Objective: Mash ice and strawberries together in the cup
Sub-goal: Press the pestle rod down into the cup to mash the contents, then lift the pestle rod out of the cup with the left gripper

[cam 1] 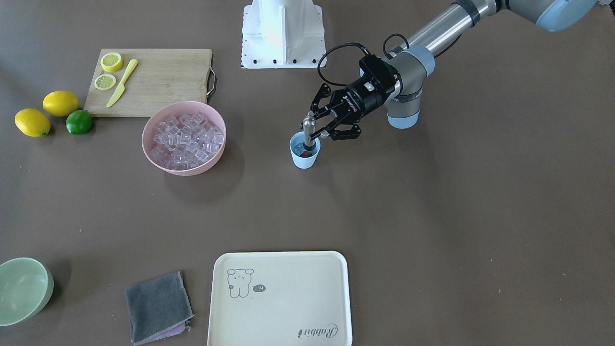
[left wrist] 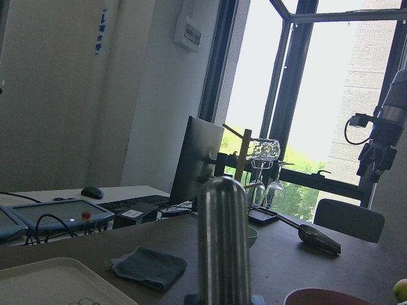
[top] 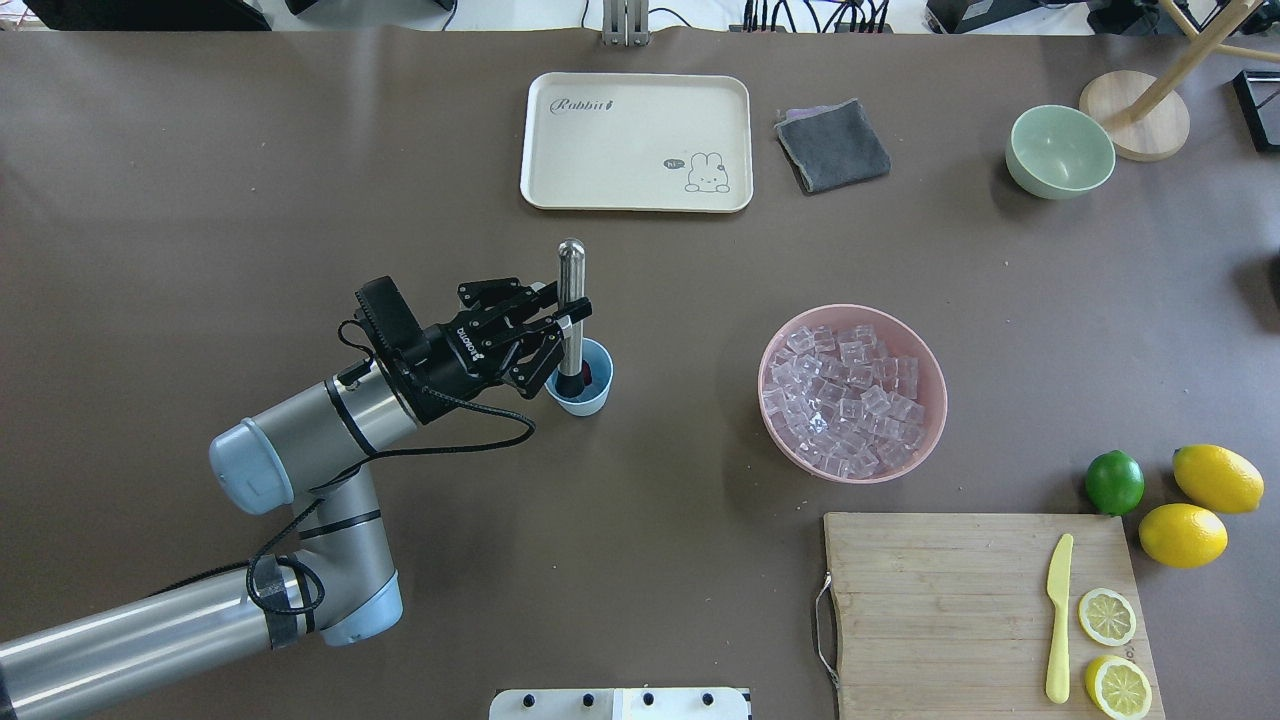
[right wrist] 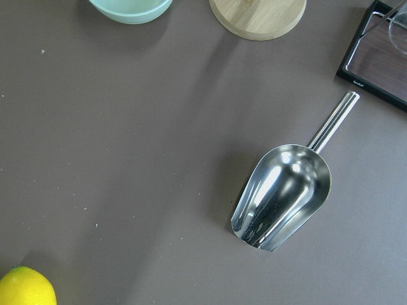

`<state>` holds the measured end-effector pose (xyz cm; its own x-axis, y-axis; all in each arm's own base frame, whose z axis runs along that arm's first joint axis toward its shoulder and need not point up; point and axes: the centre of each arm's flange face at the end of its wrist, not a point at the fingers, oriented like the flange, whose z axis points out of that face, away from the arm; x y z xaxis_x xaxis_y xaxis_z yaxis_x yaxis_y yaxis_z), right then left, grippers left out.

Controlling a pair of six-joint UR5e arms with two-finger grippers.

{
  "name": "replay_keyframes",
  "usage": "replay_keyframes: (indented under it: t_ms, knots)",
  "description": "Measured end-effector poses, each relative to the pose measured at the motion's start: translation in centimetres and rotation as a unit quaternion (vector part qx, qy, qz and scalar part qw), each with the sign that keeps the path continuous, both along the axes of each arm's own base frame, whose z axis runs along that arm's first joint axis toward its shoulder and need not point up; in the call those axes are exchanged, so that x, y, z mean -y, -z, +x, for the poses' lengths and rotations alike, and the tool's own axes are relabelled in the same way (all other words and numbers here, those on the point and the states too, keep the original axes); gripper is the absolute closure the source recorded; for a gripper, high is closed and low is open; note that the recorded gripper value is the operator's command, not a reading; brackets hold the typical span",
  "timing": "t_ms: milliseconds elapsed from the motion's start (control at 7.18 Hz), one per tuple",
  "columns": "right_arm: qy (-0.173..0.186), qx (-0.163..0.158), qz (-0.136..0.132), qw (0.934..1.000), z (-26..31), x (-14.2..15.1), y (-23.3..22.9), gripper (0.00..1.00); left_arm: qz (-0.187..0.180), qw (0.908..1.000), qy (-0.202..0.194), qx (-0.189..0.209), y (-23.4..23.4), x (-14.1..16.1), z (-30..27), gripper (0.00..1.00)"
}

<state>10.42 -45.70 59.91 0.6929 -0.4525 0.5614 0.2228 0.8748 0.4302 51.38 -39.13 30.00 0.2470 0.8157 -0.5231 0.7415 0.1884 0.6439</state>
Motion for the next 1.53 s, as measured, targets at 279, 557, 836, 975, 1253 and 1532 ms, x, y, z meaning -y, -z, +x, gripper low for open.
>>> replay_keyframes:
  t_ms: [279,557,836,975,1253,1532]
  knots:
    - [-0.006,0.001,-0.001,1.0,0.6,-0.3,-0.1,0.01,0.001,1.0,0.003,-0.008,0.6,0.0,-0.3,1.0]
    - [-0.008,0.001,-0.001,1.0,0.8,-0.4,-0.1,0.01,-0.01,0.9997,0.018,-0.013,1.2,1.8,-2.2,1.0]
    - [-0.01,0.0,0.001,0.9999,1.0,-0.2,0.1,0.01,-0.096,0.9948,-0.03,-0.015,-1.4,5.3,-4.9,1.0]
    - [-0.011,0.0,0.003,0.9999,1.0,0.0,0.3,0.01,-0.147,0.9865,-0.071,-0.007,-2.2,8.0,-7.6,1.0]
    - [-0.011,-0.001,0.004,0.9999,1.1,0.1,0.4,0.0,-0.238,0.9622,-0.132,-0.012,-3.2,11.4,-12.1,1.0]
    - [-0.012,-0.002,0.004,0.9999,1.1,0.2,0.4,0.01,-0.324,0.9335,-0.153,0.006,-7.0,12.9,-14.7,1.0]
